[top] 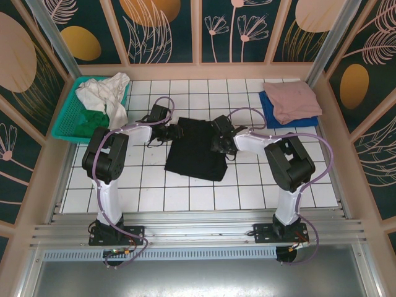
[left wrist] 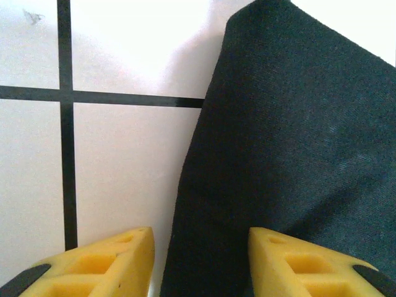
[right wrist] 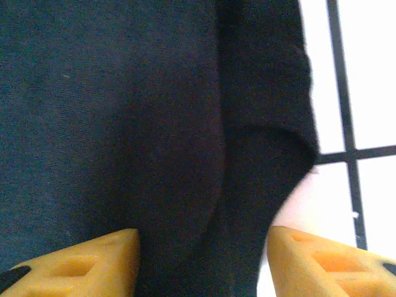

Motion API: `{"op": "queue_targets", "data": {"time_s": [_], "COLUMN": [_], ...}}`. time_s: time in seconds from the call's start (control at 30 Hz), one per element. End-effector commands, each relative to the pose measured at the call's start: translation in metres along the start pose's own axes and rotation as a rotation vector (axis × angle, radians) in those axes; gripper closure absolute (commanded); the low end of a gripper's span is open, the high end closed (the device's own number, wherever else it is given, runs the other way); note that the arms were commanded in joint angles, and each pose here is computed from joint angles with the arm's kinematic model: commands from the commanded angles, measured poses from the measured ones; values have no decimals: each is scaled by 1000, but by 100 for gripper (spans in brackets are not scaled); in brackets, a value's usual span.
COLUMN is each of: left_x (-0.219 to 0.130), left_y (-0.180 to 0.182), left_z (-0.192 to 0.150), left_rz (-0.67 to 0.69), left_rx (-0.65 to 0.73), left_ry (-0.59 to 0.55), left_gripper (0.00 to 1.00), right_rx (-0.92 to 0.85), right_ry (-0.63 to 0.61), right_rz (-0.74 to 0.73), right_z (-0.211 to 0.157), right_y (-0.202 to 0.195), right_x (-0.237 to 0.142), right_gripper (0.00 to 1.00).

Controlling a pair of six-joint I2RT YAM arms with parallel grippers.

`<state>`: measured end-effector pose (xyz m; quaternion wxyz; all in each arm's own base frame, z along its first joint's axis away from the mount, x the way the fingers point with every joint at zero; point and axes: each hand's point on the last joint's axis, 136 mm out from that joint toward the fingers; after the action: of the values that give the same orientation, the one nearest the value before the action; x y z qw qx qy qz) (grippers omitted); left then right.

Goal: Fold and stack the t-shirts

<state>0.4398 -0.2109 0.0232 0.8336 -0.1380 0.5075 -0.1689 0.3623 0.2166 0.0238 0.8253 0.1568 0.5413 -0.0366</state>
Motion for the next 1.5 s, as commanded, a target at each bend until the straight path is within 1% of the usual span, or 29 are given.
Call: {"op": "queue_targets", "data": {"time_s": [0.0,0.23,0.33,0.43,0.5,0.57,0.7,0.77,0.8,0.83,0.93,1.0,1.07,1.17,1.27,1.37,1.47], "left_x": [15,16,16,15,15,15,15,14,12,10,-3,-16,-29,-36,-36,-37,-39], "left_y": [6,6,7,7,7,7,8,8,7,8,10,10,12,14,18,21,22], "left_z": [-27,-28,-29,-28,-28,-28,-29,-29,-28,-27,-16,-5,5,9,8,7,9], "left_rz": [11,11,15,18,19,18,21,24,25,28,35,24,22,33,45,48,49], "left_rx": [6,6,10,14,12,13,15,19,23,25,10,-8,-20,-20,-24,-32,-33], "left_ry": [96,102,103,104,102,103,106,105,105,105,77,40,2,-11,-4,-8,-13], "left_gripper": [56,57,58,59,60,61,62,63,63,63,64,61,59,59,60,60,60], "right_rx": [14,20,29,44,51,56,53,36,24,3,-14,-37,-76,-184,-214,-238,-198], "right_ry": [-36,36,59,72,68,86,68,42,8,-19,-130,-226,-387,-525,-565,-640,-690], "right_rz": [-99,-17,25,91,104,137,135,125,106,95,59,24,-93,-200,-253,-285,-294], "right_z": [4,-12,-17,-19,-17,-18,-10,1,10,18,60,87,117,151,185,217,249], "right_y": [-19,-7,0,10,12,18,15,11,8,7,-11,-22,-40,-52,-67,-78,-94], "right_x": [-11,3,9,10,12,12,7,0,-5,-13,-39,-60,-86,-111,-127,-147,-161], "right_gripper": [44,44,47,55,60,67,87,96,100,100,100,100,100,100,100,100,100]}}
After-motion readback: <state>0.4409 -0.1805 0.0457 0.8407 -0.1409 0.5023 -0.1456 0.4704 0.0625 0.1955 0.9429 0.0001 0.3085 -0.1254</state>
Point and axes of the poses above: each hand's point on the last joint's axis, 136 mm out from that joint toward the fingers, its own x axis out along the fingers, its own y axis along the line the jaws close on, z = x × y, and after that the axes turned 9 degrees about x, right-handed
